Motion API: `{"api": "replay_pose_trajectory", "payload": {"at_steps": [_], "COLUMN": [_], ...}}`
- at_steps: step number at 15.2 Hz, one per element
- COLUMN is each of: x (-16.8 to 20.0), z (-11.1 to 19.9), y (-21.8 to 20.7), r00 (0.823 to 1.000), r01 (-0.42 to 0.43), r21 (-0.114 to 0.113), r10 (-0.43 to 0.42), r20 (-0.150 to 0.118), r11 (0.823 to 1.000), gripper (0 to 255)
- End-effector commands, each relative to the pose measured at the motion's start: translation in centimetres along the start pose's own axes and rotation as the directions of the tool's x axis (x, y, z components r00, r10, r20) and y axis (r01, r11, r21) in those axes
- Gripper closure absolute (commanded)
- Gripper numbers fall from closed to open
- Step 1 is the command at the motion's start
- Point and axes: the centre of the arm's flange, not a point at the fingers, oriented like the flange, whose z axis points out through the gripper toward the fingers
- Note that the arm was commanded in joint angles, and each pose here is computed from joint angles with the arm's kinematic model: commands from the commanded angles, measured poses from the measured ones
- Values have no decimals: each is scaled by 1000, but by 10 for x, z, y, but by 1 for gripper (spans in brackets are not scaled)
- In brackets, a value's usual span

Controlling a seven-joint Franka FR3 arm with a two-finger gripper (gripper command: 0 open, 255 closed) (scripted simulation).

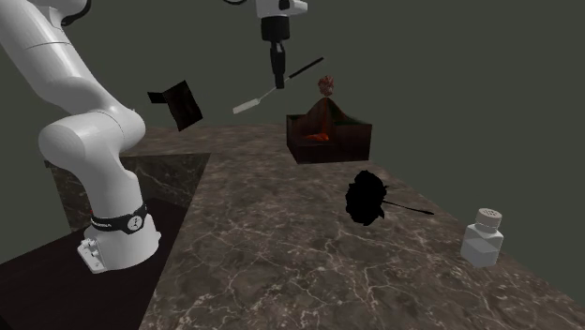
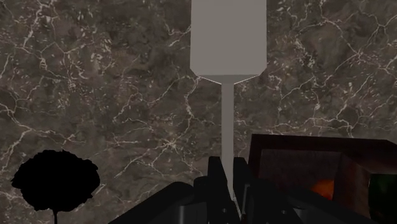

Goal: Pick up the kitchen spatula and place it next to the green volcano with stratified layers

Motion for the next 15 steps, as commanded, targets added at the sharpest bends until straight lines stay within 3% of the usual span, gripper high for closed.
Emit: {"api": "replay_pose_trajectory", "payload": {"at_steps": [1, 15], "x": [-1, -6], "z": [11, 84], "y": [0, 0], "r00": [1000, 1000], "r01": [0, 0], "r21": [0, 0], "r10": [0, 0], "r20": [-1, -1], "r11": [1000, 1000], "gripper": [255, 255]}}
